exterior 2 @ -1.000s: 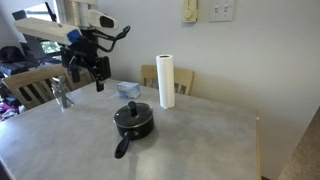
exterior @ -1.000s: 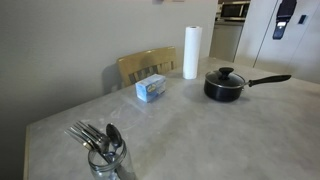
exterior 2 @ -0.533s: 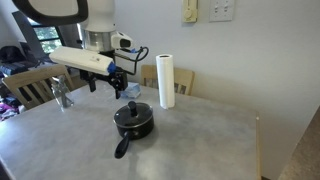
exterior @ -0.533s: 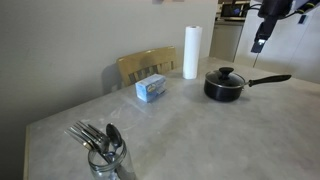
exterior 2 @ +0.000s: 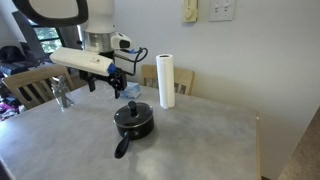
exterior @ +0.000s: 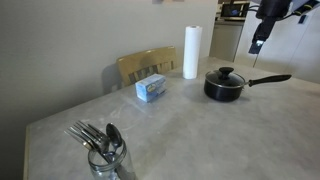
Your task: Remove the glass lid from the black pot
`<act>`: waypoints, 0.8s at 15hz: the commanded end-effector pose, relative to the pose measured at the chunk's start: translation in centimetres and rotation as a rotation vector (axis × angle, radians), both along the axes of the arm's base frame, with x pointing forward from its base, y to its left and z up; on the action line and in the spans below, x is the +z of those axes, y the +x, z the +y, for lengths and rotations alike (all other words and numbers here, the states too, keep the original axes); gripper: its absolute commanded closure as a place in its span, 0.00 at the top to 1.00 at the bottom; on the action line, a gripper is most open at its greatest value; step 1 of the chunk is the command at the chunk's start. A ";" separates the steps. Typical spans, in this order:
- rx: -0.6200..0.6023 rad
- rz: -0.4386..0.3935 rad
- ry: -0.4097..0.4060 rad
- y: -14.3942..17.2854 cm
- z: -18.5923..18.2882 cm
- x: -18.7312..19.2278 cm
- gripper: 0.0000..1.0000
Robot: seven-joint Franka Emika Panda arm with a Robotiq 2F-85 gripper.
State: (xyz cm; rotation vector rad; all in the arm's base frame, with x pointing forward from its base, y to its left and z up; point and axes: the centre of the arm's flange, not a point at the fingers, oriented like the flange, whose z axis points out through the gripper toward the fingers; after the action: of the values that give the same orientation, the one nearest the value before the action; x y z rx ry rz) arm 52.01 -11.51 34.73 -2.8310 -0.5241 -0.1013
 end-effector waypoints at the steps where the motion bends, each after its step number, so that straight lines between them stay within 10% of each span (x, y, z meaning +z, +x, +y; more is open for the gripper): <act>1: 0.112 -0.048 0.072 1.8 -0.1 -1.6 1.00; 12: 0.547 -0.067 -0.118 5.3 1.9 -2.8 1.00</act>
State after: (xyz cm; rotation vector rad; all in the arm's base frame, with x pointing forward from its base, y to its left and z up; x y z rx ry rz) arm 57.32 -9.56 31.93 -2.6871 -1.3349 -0.0615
